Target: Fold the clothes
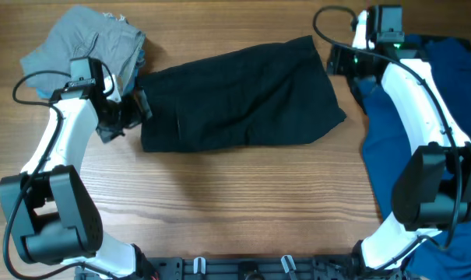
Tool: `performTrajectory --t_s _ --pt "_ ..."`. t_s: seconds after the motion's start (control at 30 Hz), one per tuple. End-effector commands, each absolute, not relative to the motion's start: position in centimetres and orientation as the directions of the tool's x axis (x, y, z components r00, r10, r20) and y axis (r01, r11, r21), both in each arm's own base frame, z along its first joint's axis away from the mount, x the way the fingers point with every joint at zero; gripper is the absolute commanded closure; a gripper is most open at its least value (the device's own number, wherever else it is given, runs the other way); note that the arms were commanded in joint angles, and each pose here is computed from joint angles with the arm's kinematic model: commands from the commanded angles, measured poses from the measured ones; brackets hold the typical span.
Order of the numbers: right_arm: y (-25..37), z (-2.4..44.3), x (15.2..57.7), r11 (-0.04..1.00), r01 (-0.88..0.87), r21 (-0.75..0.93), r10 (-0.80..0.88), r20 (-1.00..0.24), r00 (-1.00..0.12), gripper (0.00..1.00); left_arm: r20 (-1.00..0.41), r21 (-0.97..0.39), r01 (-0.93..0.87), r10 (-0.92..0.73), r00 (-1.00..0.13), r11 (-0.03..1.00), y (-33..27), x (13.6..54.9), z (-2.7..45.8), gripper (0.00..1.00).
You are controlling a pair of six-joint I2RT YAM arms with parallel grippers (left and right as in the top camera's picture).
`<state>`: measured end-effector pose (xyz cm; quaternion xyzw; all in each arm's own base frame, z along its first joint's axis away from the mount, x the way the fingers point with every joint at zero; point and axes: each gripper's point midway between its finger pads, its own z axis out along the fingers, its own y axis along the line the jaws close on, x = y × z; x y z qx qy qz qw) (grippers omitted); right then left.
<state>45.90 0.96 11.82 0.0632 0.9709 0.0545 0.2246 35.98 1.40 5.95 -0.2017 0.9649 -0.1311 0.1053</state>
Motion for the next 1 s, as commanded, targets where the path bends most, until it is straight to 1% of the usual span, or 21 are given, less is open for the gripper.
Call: performTrajectory --t_s 0.0,0.07,0.1,0.13,0.2,0.27,0.33,0.37,0.4,0.43,0.47,0.5,0.53,0.57,0.6,0.63,0.7,0.77,0.9,0.93,0.97 --pt "-0.8 9.2 42.5 0.978 0.181 0.106 0.204 -0.280 -0.938 0.24 -0.097 -0.261 -0.279 -0.312 -0.945 0.924 0.0 33.9 4.1 0.00" --pt "-1.6 7.6 40.4 0.961 0.257 0.101 0.273 -0.200 -0.941 0.30 -0.075 -0.258 -0.270 -0.297 -0.952 0.928 -0.7 32.6 2.4 0.04" --pt "-1.4 6.7 39.4 0.956 0.269 0.116 0.285 -0.161 -0.945 0.39 -0.071 -0.257 -0.269 -0.296 -0.953 0.928 -0.8 32.2 1.7 0.12" --pt "-0.7 5.8 38.5 0.953 0.259 0.158 0.280 -0.121 -0.953 0.42 -0.077 -0.258 -0.268 -0.296 -0.952 0.928 -0.8 31.9 0.9 0.26" --pt "2.2 4.1 37.2 0.939 0.167 0.302 0.199 -0.081 -0.977 0.42 -0.132 -0.267 -0.254 -0.296 -0.946 0.930 -0.7 32.6 0.1 0.61" --pt "2.8 2.4 37.2 0.929 0.153 0.337 0.201 -0.111 -0.973 0.39 -0.201 -0.278 -0.235 -0.296 -0.934 0.931 -0.5 34.2 0.4 0.73" --pt "3.6 1.7 37.3 0.912 0.131 0.388 0.195 -0.130 -0.972 0.62 -0.257 -0.286 -0.218 -0.294 -0.921 0.933 -0.4 35.5 0.7 0.84" --pt "3.6 1.5 37.0 0.913 0.134 0.385 0.194 -0.121 -0.973 0.83 -0.275 -0.288 -0.213 -0.294 -0.915 0.934 -0.4 36.0 0.9 0.87" --pt "3.2 1.2 36.2 0.922 0.156 0.355 0.200 -0.090 -0.976 0.96 -0.290 -0.290 -0.208 -0.293 -0.911 0.934 -0.3 36.4 1.0 0.92" --pt "2.1 0.9 34.8 0.937 0.200 0.287 0.220 -0.040 -0.975 0.96 -0.295 -0.290 -0.207 -0.293 -0.909 0.934 -0.3 36.5 1.1 0.94" --pt "0.6 0.7 32.9 0.943 0.281 0.180 0.280 0.029 -0.959 0.96 -0.295 -0.290 -0.209 -0.295 -0.909 0.934 -0.2 36.5 1.1 0.92" --pt "-0.6 1.0 31.0 0.943 0.319 0.092 0.311 0.087 -0.946 0.96 -0.289 -0.294 -0.211 -0.297 -0.910 0.932 -0.2 36.4 1.1 0.83" --pt "-0.6 1.6 30.1 0.954 0.290 0.080 0.280 0.111 -0.953 0.69 -0.289 -0.316 -0.200 -0.295 -0.911 0.927 -0.6 36.4 1.3 0.60" --pt "-0.6 2.2 30.4 0.958 0.271 0.088 0.263 0.093 -0.960 0.50 -0.306 -0.341 -0.183 -0.293 -0.906 0.922 -1.0 36.9 1.8 0.42" --pt "-0.7 3.1 31.0 0.960 0.265 0.094 0.260 0.065 -0.963 0.48 -0.327 -0.362 -0.165 -0.291 -0.899 0.917 -1.3 37.5 2.5 0.36" --pt "-0.7 4.1 31.8 0.959 0.262 0.105 0.260 0.030 -0.965 0.48 -0.345 -0.377 -0.151 -0.289 -0.893 0.914 -1.5 38.0 3.3 0.34" --pt "0.4 8.1 37.0 0.967 0.144 0.211 0.185 -0.190 -0.964 0.42 -0.434 -0.429 -0.078 -0.281 -0.856 0.900 -2.3 40.3 6.6 0.30" --pt "1.3 9.4 40.7 0.957 0.079 0.280 0.175 -0.335 -0.926 0.48 -0.477 -0.444 -0.044 -0.277 -0.834 0.895 -2.5 41.3 7.5 0.32" --pt "2.2 7.6 45.8 0.936 0.026 0.351 0.193 -0.449 -0.872 0.48 -0.539 -0.421 -0.028 -0.275 -0.796 0.907 -2.0 42.8 8.1 0.32" --pt "2.6 6.8 46.6 0.927 0.007 0.375 0.191 -0.456 -0.869 0.44 -0.553 -0.418 -0.022 -0.274 -0.787 0.908 -1.9 43.1 8.3 0.32" --pt "3.1 5.7 47.5 0.916 -0.015 0.401 0.190 -0.467 -0.864 0.33 -0.562 -0.420 -0.019 -0.276 -0.779 0.907 -1.9 43.4 8.5 0.33"
